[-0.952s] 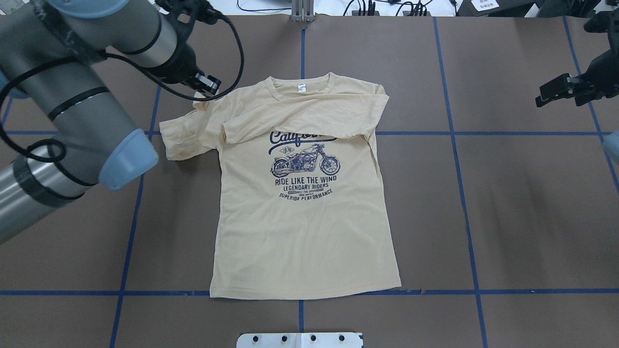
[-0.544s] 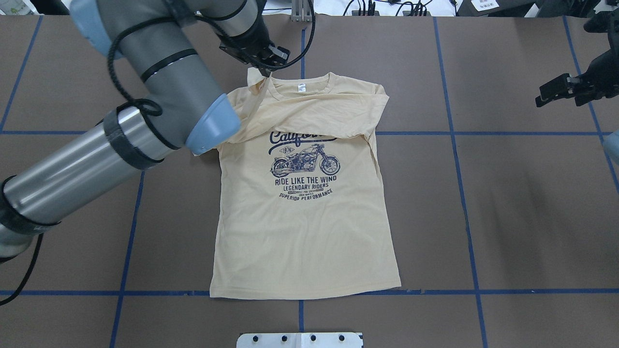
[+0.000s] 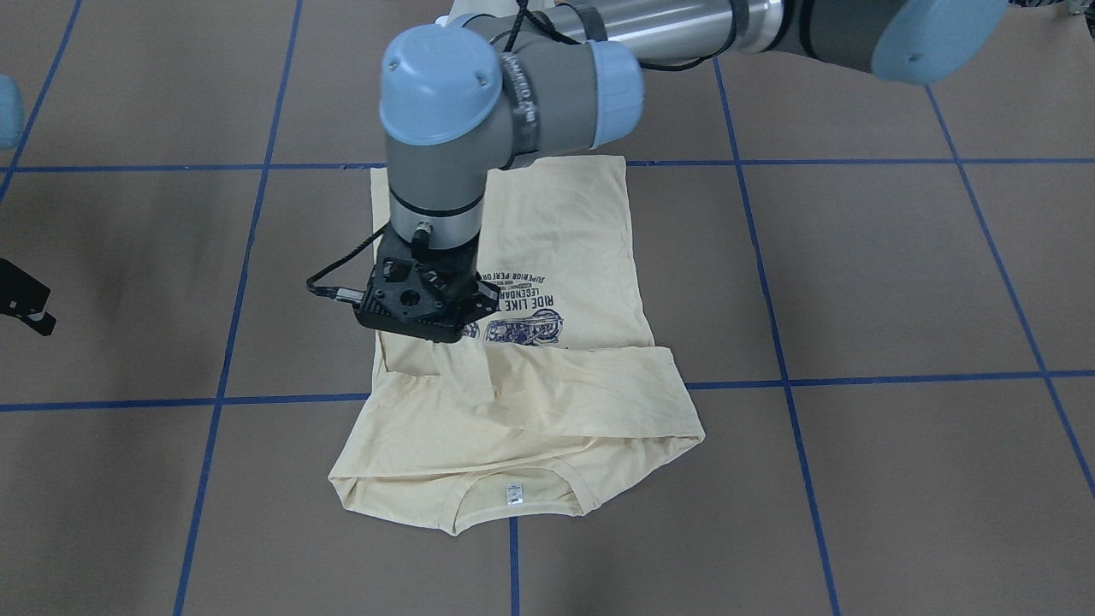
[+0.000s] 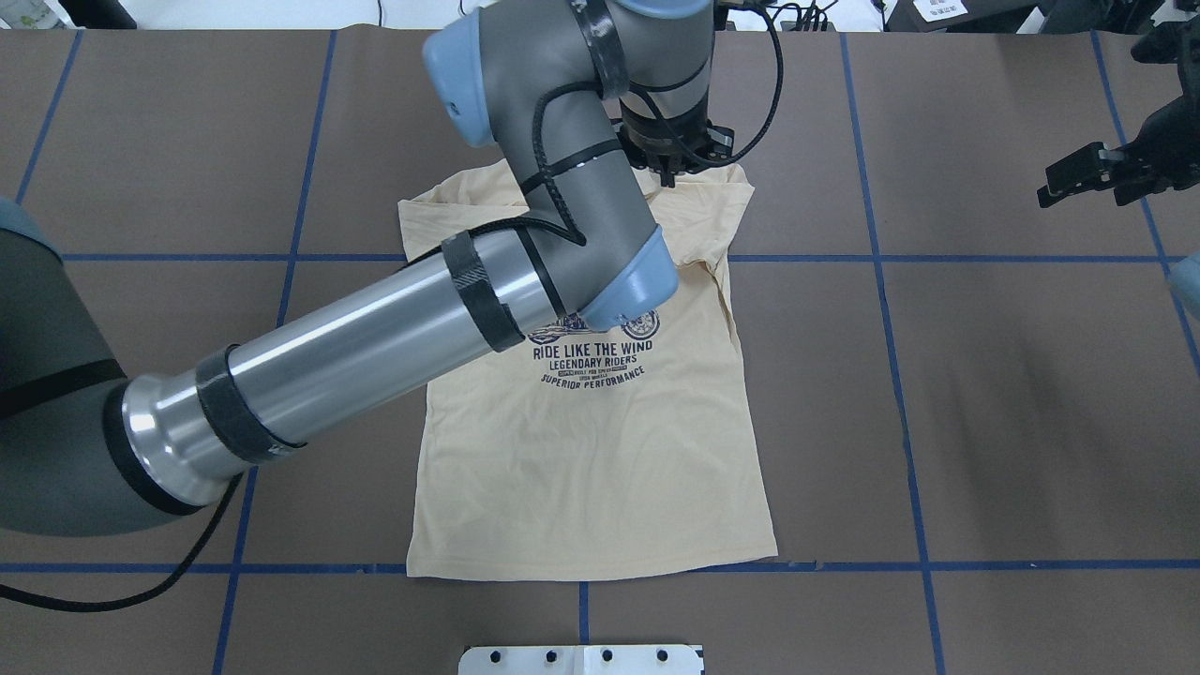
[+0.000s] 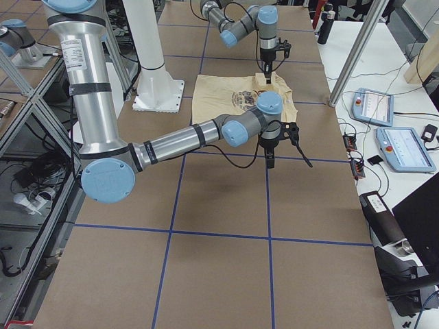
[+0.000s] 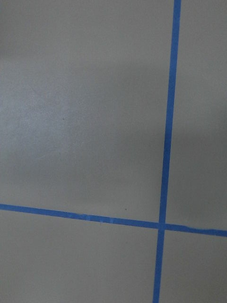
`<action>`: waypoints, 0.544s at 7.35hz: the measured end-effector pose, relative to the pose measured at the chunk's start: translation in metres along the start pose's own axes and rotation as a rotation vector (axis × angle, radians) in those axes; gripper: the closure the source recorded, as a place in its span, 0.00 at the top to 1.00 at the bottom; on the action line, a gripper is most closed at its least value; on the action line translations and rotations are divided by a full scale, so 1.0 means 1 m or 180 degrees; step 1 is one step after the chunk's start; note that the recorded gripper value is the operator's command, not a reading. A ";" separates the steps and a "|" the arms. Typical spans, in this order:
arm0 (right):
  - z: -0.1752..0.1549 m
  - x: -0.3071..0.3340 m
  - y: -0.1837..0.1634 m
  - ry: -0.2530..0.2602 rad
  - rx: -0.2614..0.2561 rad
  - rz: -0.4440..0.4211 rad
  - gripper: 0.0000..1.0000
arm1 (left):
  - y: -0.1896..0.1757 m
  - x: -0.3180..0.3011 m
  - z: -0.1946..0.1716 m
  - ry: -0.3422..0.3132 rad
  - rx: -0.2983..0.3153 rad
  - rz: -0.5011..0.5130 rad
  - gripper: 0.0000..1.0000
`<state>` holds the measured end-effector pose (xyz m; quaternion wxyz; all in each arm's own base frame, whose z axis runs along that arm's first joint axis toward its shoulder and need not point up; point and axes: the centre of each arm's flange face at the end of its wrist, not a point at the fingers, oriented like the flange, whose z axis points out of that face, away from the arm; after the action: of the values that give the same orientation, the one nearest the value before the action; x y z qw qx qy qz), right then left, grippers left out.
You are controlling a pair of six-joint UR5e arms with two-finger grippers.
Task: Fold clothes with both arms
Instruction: 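Fold the held sleeve with the left gripper across the shirt toward the collar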
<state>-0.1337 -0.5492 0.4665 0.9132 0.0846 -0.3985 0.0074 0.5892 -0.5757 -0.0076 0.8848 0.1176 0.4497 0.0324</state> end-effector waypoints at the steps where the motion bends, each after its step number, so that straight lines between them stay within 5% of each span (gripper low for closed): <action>1: 0.000 0.000 0.000 0.0000 0.0000 0.0000 1.00 | 0.001 0.020 0.013 0.0053 0.0008 -0.0137 0.99; 4: 0.000 -0.001 0.000 -0.0004 0.0003 0.0008 1.00 | 0.010 0.047 0.020 0.0290 0.0111 -0.0410 1.00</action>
<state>-0.1344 -0.5495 0.4653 0.9129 0.0845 -0.3991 0.0087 0.6336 -0.5620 -0.0304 0.8615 0.1022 0.4966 -0.0271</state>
